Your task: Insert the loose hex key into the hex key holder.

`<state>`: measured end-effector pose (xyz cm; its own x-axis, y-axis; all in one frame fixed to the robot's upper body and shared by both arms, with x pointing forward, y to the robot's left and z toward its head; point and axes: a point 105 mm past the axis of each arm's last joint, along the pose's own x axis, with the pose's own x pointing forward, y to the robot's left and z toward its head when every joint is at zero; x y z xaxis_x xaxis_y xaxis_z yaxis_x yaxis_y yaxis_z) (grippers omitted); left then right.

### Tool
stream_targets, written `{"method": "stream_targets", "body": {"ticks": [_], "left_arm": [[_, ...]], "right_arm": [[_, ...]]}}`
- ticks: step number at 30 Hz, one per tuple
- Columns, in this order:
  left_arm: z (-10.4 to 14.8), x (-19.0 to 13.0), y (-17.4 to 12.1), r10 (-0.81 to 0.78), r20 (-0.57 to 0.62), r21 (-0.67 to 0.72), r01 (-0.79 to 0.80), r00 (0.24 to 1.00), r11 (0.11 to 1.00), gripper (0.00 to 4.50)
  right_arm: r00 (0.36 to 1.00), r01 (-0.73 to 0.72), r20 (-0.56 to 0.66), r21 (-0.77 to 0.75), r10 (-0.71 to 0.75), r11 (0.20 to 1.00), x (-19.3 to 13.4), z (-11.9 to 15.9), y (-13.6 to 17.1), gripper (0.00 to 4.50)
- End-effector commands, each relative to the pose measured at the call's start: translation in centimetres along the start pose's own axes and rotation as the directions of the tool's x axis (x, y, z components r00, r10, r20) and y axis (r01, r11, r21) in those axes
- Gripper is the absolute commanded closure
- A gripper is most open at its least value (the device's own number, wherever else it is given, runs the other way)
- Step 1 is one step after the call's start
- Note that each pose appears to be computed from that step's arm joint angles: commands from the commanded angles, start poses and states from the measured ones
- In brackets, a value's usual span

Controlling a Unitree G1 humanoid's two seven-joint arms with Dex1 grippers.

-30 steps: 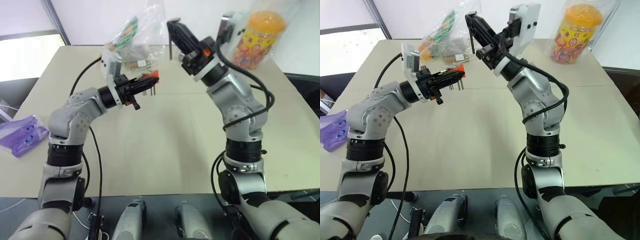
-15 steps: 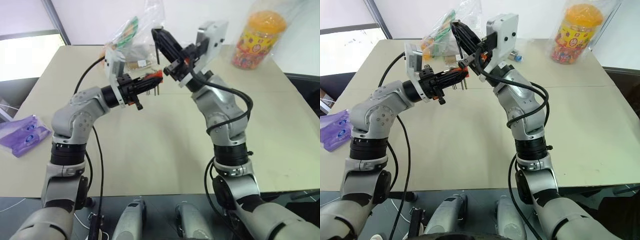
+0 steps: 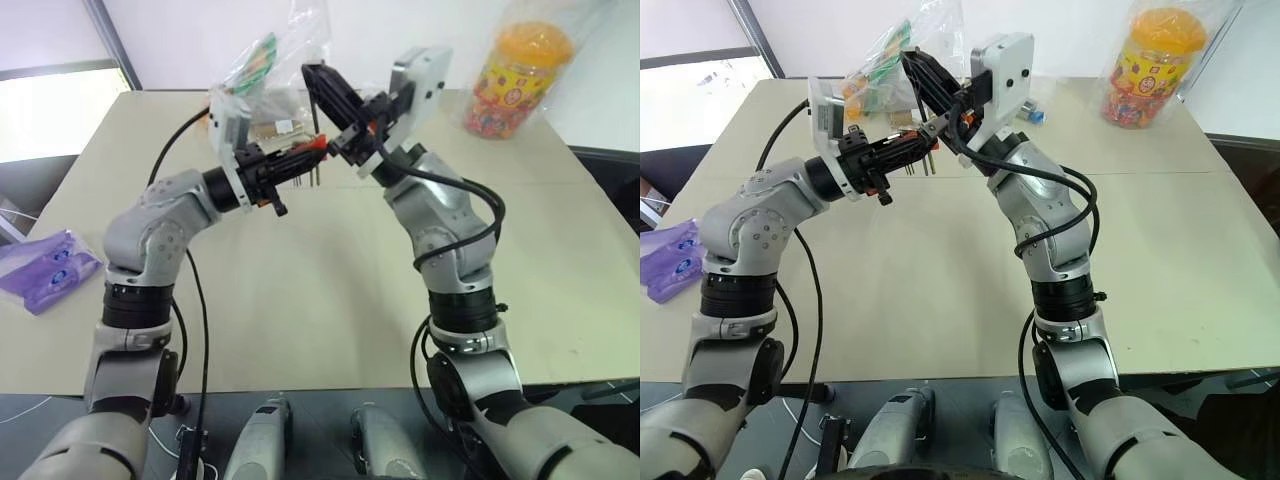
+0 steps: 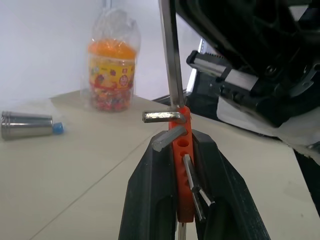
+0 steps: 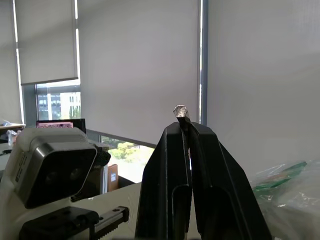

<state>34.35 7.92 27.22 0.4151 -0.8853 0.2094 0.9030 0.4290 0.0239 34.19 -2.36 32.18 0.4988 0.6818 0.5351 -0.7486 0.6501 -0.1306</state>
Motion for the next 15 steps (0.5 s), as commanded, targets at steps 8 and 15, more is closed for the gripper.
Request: {"method": "stream_targets", "body": {"ticks": [8, 15], "left_arm": [[2.13, -0.13, -0.27, -0.008, 0.068, 0.043, 0.005, 0.998, 0.999, 4.5], [2.53, -0.14, -0.11, -0.003, 0.082, 0.04, -0.001, 0.997, 0.999, 4.5]], "right_arm": [[0.999, 0.0, 0.045, -0.052, 0.002, 0.999, -0.23, 1.55, -0.14, 4.47], [0.999, 0.002, 0.041, -0.059, 0.001, 0.998, -0.36, 1.5, -0.3, 4.47]]}}
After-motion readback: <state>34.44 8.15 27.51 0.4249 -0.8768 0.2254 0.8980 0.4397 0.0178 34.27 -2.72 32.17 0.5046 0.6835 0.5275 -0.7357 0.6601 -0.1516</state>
